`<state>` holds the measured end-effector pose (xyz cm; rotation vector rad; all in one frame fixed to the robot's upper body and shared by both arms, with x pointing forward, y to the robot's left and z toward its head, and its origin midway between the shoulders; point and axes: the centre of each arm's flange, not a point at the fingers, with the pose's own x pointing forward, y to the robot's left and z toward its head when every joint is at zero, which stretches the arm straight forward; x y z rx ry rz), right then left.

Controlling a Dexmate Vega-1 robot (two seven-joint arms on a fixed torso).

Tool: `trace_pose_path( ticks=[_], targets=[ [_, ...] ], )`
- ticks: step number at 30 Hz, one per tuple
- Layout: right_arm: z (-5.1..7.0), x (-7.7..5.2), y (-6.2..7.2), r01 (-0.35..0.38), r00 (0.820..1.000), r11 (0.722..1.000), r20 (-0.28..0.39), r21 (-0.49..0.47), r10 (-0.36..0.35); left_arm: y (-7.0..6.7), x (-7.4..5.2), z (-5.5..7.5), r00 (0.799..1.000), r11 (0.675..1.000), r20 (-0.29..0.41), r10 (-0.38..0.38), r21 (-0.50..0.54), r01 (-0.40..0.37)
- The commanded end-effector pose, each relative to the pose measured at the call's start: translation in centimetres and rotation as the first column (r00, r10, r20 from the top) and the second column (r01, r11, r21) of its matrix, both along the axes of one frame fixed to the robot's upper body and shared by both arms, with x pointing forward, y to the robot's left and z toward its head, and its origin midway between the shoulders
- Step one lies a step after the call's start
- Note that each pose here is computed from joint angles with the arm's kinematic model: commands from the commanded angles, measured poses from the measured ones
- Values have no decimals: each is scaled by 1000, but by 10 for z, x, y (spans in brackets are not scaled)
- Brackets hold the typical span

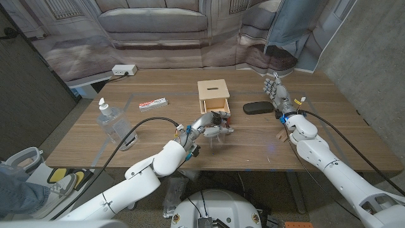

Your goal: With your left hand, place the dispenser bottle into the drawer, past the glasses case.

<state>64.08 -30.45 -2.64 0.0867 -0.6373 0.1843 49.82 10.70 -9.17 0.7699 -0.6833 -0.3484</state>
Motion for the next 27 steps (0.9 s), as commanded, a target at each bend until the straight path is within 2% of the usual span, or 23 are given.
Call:
trace_pose_path(
  ticks=[1,27],
  targets=[
    [1,-3,-6,9,1000,1000,2,-4,-9,-1,5,3,1000,999,8,-17,-36,17],
    [4,-8,-12,11,1000,1000,24,16,-12,-5,6,30,998,995,6,-61,-84,62]
  ],
)
